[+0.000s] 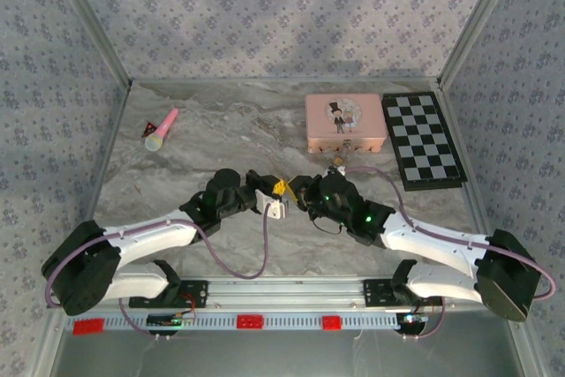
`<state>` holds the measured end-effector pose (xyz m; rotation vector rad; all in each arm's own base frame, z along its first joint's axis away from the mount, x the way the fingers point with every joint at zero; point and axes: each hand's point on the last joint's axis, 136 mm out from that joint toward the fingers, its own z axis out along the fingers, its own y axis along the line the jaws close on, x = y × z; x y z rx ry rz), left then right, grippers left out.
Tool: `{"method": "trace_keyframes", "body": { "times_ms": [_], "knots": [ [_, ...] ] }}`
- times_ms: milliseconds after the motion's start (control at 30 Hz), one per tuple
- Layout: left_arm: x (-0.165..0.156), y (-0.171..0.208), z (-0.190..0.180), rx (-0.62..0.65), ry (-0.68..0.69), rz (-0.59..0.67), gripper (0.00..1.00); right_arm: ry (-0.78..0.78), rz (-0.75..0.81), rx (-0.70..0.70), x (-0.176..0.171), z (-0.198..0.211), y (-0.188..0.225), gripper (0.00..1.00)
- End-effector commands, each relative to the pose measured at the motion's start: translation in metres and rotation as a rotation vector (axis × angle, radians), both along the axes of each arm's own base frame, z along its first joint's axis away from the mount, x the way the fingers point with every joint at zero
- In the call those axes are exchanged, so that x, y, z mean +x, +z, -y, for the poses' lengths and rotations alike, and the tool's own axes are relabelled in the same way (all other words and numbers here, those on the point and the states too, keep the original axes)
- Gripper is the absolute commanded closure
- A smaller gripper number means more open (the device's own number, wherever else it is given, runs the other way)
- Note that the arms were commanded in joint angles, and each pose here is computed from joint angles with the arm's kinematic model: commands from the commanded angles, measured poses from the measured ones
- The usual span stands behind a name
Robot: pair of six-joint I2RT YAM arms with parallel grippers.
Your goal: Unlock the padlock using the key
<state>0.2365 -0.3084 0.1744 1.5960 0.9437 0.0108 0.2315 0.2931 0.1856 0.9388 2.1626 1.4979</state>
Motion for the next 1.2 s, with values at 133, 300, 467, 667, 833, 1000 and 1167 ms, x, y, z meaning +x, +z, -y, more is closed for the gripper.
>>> {"method": "trace_keyframes", "body": {
  "times_ms": [133,300,467,667,833,1000,1167],
  "knots": [
    [-0.005,0.008,0.001,-0.024,-0.014,0.024,1.00,-0.022,0.024,-0.011,0.001,0.006,0.004,0.87],
    [-0.005,0.008,0.001,-0.025,-0.011,0.025,1.00,-0.024,0.025,-0.012,0.001,0.006,0.005,0.90],
    [-0.005,0.012,0.001,-0.058,-0.006,0.032,0.88,-0.033,0.034,-0.036,0.002,0.011,0.005,0.96],
    [-0.011,0.021,-0.003,-0.140,0.007,-0.051,0.71,-0.059,0.080,-0.078,0.006,0.024,0.010,1.00],
    [-0.015,0.048,-0.016,-0.335,0.078,-0.211,0.63,-0.062,0.186,-0.148,0.015,0.040,0.020,1.00],
    [-0.004,0.080,-0.042,-0.652,0.257,-0.595,0.67,-0.066,0.389,-0.199,0.025,0.052,0.032,1.00],
    [0.002,0.082,-0.059,-0.837,0.403,-0.972,0.65,-0.074,0.572,-0.249,0.028,0.055,0.039,1.00]
  ]
}}
